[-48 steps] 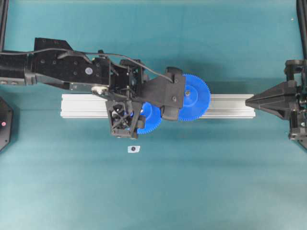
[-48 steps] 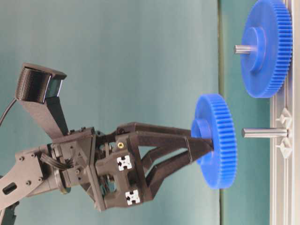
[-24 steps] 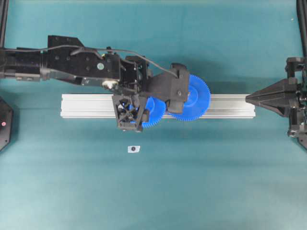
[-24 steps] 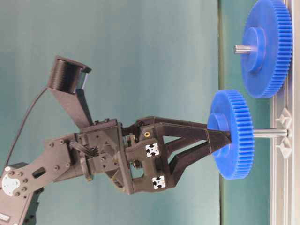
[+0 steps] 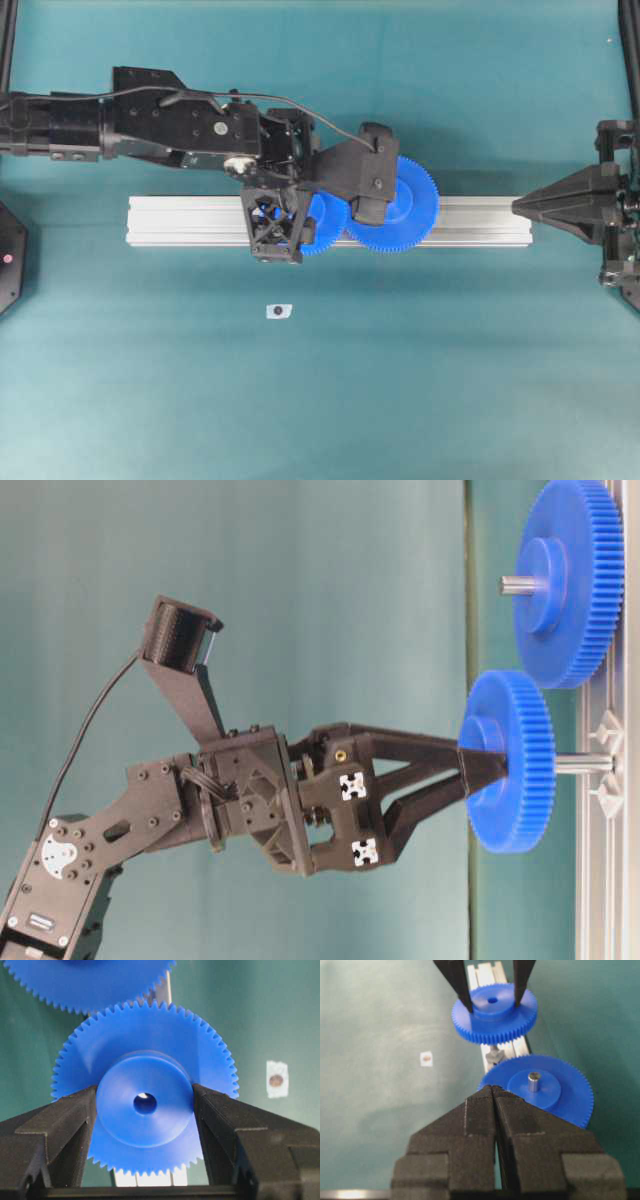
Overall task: Find the location of the shaft and insert the small gear.
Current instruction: 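Align the gear's bore with the shaft and push it down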
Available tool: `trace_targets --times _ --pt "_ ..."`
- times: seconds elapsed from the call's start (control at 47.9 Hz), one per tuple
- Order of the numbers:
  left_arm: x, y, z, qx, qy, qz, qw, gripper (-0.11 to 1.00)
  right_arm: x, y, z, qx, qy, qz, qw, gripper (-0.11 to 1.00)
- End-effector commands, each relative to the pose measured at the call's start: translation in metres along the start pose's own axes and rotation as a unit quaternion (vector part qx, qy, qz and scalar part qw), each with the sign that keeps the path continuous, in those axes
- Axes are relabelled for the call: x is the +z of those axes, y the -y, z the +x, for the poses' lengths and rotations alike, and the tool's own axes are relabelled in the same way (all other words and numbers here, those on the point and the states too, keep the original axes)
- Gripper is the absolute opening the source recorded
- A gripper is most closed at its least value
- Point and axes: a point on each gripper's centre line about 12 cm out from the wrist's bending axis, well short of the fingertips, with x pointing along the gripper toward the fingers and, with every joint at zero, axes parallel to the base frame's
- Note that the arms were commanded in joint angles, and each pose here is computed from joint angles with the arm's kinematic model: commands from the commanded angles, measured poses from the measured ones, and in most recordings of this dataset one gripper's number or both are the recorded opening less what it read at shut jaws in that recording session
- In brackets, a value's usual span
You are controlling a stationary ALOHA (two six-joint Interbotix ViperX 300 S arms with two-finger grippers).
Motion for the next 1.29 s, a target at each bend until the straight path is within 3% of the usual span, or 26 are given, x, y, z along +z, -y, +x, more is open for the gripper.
trace_targets --times 0.0,0.689,1.273 --pt "0.004 -0.007 -0.006 0.007 0.013 -0.003 0.9999 0.63 0.006 0.001 0.001 -0.003 0.007 0.006 1.0000 0.01" --pt "-0.013 -0.005 -0.002 0.002 -0.010 -0.011 0.9999 0.63 0.006 0.001 0.001 -0.004 0.007 0.006 1.0000 0.01" --pt "-0.010 -0.011 -0.001 0.006 -0.003 -0.016 0.9998 0.63 0.006 0.001 0.001 -0.004 0.007 0.007 0.9999 0.01"
